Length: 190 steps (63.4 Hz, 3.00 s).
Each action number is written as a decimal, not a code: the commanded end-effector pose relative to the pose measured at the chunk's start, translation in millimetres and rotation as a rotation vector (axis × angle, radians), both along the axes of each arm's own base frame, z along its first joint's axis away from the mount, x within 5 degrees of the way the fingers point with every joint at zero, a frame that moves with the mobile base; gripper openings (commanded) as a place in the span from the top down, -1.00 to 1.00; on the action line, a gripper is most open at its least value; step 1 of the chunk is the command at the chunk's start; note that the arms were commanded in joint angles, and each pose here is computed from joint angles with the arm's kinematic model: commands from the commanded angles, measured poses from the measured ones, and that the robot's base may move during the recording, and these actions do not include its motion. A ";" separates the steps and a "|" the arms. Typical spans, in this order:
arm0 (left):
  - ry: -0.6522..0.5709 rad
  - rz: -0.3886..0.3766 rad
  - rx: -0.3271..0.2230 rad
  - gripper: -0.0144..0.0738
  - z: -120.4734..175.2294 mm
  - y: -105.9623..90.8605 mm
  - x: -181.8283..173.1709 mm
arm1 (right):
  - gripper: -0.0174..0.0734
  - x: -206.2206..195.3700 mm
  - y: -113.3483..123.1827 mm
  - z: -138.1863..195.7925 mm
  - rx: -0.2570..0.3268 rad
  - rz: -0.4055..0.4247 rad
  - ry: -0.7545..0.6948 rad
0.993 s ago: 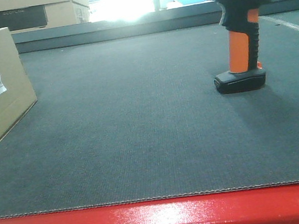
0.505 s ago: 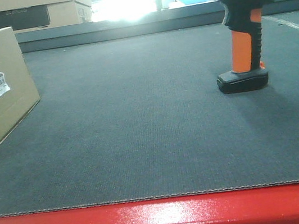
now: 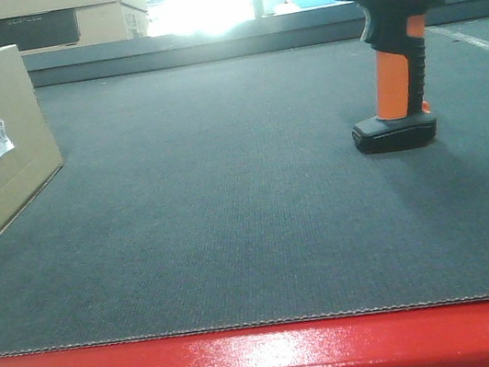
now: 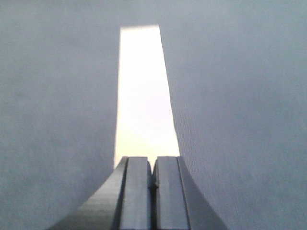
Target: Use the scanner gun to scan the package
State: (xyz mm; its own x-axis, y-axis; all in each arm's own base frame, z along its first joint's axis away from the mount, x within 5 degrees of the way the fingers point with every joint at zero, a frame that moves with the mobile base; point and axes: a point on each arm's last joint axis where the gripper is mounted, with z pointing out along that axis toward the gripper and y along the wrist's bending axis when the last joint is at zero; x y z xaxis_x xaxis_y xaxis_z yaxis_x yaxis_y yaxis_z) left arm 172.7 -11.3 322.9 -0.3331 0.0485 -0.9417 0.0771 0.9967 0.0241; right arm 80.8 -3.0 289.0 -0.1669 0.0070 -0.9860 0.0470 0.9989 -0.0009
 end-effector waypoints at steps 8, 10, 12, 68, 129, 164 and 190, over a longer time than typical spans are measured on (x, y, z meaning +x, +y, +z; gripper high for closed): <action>-0.257 0.000 -0.018 0.92 -14.0 2.2 -40.4 | 0.96 -30.3 5.8 2.8 -0.015 0.018 -0.103; -0.265 0.000 -0.019 0.92 -16.6 2.6 -46.3 | 0.96 -34.0 6.6 2.8 -0.017 0.021 -0.113; -0.271 0.000 -0.019 0.92 -17.9 2.9 -51.4 | 0.96 -36.7 7.2 2.5 -0.019 0.024 -0.118; -0.334 -0.002 -0.021 0.92 -14.4 4.6 -78.0 | 0.96 -50.8 9.5 4.0 -0.030 0.029 -0.183; -0.425 0.076 0.051 0.92 -110.3 12.3 -116.5 | 0.96 -51.0 9.6 4.0 -0.030 0.029 -0.185; -0.425 0.076 0.051 0.92 -110.3 12.3 -116.5 | 0.96 -51.0 9.6 4.0 -0.030 0.029 -0.185; -0.425 0.076 0.051 0.92 -110.3 12.3 -116.5 | 0.96 -44.7 -1.5 -4.4 0.060 -0.106 -0.252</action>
